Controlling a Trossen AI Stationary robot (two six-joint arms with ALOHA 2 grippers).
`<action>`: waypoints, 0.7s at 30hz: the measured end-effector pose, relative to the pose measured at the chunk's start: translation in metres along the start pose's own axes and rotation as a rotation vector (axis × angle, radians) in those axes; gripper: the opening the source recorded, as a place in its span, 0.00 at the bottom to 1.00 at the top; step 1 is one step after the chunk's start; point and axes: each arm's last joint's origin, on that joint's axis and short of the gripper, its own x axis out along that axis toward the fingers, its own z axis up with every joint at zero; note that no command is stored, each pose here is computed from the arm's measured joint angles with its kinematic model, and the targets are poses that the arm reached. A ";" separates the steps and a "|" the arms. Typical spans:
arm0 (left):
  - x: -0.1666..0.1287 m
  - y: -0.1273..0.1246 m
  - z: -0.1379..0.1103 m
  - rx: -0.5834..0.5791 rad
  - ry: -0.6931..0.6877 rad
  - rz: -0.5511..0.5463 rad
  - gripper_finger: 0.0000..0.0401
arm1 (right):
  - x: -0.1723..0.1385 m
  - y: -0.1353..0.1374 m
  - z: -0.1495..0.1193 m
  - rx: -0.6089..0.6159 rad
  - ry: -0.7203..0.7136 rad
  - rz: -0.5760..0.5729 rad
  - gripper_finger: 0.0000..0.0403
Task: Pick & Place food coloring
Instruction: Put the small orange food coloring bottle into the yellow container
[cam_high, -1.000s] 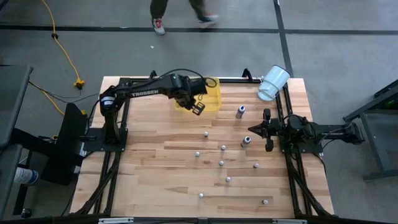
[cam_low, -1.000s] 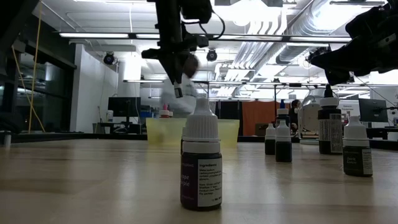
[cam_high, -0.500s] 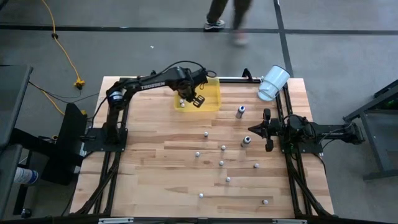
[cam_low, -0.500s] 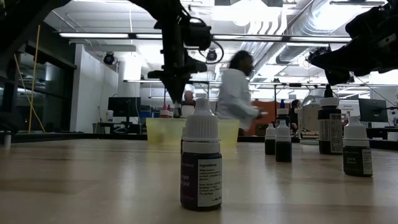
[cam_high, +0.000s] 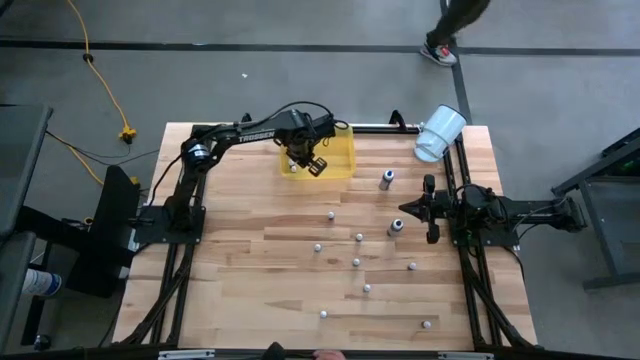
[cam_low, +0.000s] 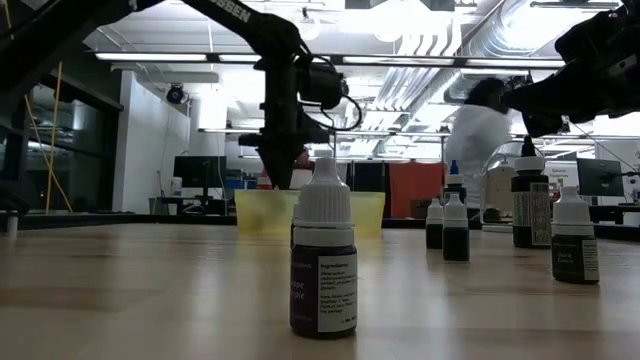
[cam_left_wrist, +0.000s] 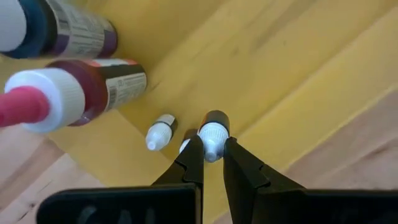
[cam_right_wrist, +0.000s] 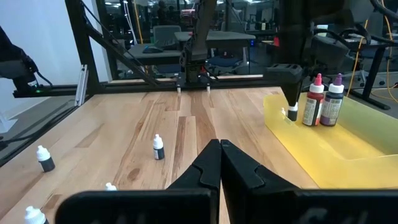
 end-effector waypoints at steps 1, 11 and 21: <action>0.002 0.000 0.000 0.000 0.003 0.001 0.06 | 0.000 0.000 0.000 0.000 0.000 0.000 0.00; 0.014 -0.003 0.002 0.030 0.022 0.010 0.06 | 0.000 0.000 0.000 0.000 0.001 0.000 0.00; 0.024 -0.002 0.002 0.054 0.051 0.026 0.06 | 0.000 0.000 0.000 0.000 0.001 0.000 0.00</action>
